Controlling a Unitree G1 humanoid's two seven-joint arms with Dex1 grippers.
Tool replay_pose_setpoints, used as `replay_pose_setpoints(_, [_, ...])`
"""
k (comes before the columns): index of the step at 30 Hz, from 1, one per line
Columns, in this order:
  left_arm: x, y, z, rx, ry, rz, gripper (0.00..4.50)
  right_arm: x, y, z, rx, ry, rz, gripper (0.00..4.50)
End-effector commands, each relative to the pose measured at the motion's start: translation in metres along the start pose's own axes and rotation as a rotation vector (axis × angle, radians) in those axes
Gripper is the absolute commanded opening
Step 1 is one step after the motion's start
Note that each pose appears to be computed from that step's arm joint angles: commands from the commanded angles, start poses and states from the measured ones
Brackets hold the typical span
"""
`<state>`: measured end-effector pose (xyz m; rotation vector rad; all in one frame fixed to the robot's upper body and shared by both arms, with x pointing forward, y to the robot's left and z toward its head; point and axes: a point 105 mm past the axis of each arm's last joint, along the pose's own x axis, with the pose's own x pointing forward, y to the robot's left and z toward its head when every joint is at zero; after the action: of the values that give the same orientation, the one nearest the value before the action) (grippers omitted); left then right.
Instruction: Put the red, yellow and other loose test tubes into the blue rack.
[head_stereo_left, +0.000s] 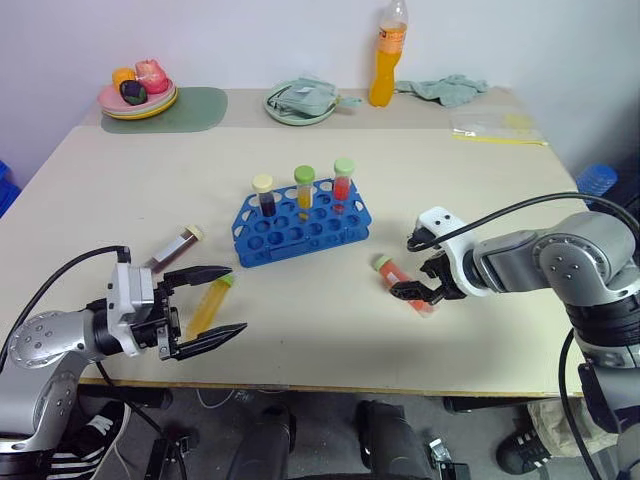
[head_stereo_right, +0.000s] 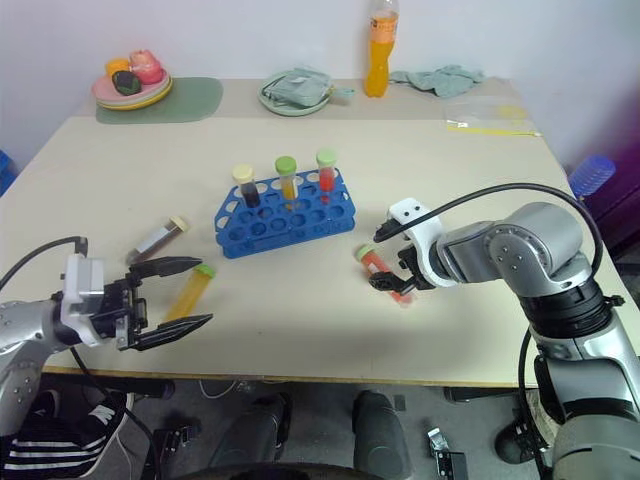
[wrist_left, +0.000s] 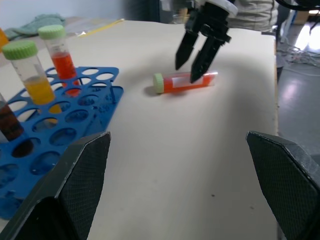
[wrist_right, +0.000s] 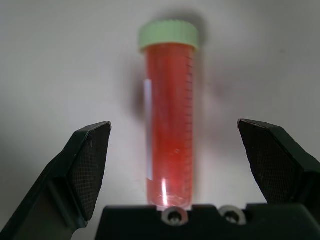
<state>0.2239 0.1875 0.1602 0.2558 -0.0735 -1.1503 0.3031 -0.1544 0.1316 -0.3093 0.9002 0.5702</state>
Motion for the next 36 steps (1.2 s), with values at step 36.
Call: replay_pose_setpoints(36, [0.005, -0.009, 0.005, 0.052, -0.022, 0.052, 4.5, 0.027, 0.008, 0.002, -0.025, 0.086, -0.025, 2.78])
